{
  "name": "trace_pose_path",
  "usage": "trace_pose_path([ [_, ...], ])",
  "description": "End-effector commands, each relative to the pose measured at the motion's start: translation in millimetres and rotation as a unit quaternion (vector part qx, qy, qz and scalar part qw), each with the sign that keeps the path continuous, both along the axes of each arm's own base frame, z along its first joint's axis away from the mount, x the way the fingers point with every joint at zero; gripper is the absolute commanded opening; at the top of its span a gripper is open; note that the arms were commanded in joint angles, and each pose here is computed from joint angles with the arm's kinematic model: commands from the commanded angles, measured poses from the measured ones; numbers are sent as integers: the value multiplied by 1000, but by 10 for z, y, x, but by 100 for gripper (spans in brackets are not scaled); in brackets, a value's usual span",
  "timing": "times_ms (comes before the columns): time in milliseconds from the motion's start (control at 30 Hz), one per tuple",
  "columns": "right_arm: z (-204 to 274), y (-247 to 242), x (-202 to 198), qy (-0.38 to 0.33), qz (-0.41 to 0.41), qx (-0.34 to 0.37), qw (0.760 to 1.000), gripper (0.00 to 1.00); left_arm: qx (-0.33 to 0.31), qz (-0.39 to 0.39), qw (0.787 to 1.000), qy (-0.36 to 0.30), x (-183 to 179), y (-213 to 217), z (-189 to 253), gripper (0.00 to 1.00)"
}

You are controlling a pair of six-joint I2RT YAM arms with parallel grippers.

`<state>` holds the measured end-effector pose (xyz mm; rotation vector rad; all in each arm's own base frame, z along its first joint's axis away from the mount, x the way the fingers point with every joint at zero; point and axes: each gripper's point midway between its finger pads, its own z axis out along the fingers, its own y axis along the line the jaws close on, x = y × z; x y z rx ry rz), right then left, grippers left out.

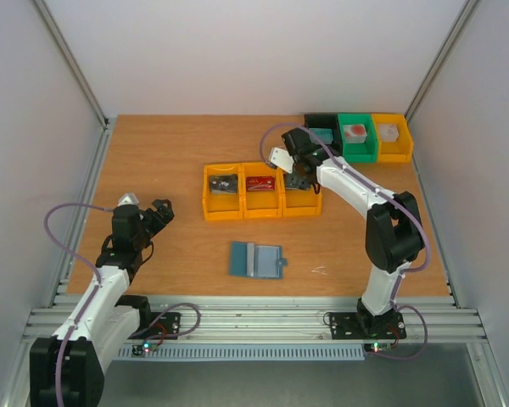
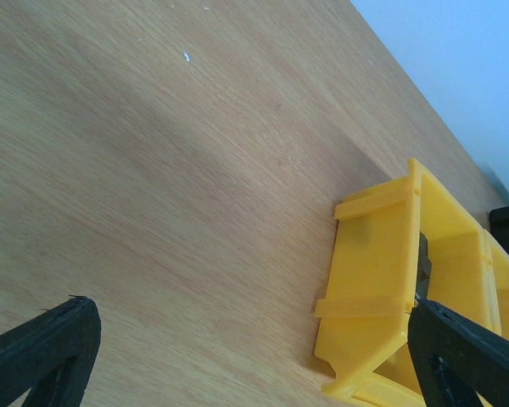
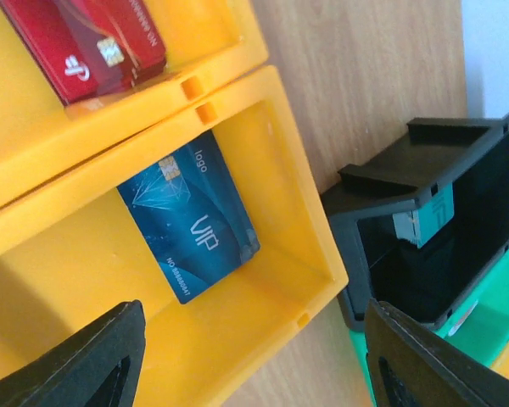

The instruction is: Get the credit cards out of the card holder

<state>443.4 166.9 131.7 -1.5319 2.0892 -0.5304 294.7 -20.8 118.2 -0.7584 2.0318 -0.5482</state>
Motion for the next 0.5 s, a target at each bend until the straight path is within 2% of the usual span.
trace_pose_path([
  [0, 328, -33, -44, 5, -137, 126, 983, 70, -2, 4, 999, -35, 84, 18, 191, 99],
  [100, 409, -129, -113, 45, -267, 216, 938, 65, -3, 4, 999, -32, 73, 18, 172, 99],
  [233, 254, -256, -268, 106, -423, 287, 853, 51, -3, 7, 1000, -27, 63, 28, 138, 99],
  [333, 79, -211, -332, 137, -466, 300, 821, 41, -5, 8, 1000, -23, 67, 25, 111, 99],
  [467, -169, -161, -347, 170, -492, 288, 804, 23, -3, 10, 1000, -21, 70, 32, 114, 99],
])
